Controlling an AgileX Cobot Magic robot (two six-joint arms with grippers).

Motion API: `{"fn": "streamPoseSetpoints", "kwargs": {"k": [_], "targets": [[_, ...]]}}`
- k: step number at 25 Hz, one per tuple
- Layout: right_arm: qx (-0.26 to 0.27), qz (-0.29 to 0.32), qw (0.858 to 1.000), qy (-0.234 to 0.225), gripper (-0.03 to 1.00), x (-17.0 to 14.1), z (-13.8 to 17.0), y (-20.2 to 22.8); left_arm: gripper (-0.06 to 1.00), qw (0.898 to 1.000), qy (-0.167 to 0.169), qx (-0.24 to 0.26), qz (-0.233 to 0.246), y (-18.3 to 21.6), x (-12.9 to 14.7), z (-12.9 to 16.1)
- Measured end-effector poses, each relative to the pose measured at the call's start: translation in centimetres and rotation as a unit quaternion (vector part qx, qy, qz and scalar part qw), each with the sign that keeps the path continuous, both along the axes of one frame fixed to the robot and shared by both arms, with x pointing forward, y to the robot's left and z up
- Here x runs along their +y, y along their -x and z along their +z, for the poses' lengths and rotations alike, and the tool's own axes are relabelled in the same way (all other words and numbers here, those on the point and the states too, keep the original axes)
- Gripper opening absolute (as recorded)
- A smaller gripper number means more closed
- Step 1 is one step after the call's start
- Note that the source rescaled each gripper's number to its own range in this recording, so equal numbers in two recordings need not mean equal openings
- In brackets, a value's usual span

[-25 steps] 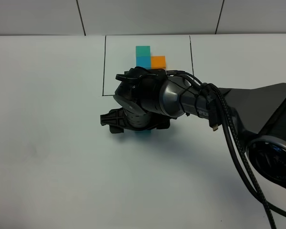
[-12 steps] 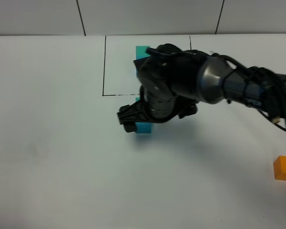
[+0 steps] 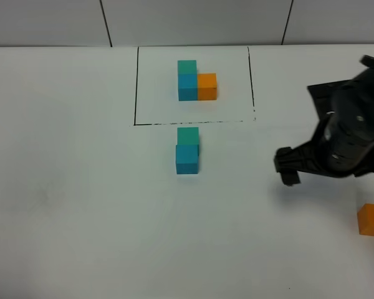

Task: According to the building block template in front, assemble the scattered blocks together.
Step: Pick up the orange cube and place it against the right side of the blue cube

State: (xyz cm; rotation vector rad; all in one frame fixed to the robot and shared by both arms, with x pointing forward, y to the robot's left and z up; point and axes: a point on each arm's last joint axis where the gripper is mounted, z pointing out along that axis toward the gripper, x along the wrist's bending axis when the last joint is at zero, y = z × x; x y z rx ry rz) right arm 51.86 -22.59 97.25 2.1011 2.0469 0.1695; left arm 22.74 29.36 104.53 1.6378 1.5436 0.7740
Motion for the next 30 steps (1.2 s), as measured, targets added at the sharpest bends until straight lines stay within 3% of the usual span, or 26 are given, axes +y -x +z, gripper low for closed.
{"fn": "streamPoseSetpoints", "kwargs": {"k": [7, 13, 24, 30], "targets": [[0.062, -0.051, 0.996, -0.044, 0.90, -5.7, -2.2, 2.7, 0.82, 1.000, 0.000, 0.000, 0.000, 0.0, 0.0, 0.0], [0.056, -0.067, 0.995, -0.051, 0.90, -8.4, -3.1, 3.3, 0.82, 1.000, 0.000, 0.000, 0.000, 0.0, 0.0, 0.0], [0.018, -0.043, 0.998, -0.048, 0.87, -9.6, -5.1, 4.4, 0.82, 1.000, 0.000, 0.000, 0.000, 0.0, 0.0, 0.0], [0.034, -0.045, 0.997, -0.050, 0.78, -9.5, -5.9, 4.4, 0.82, 1.000, 0.000, 0.000, 0.000, 0.0, 0.0, 0.0]]}}
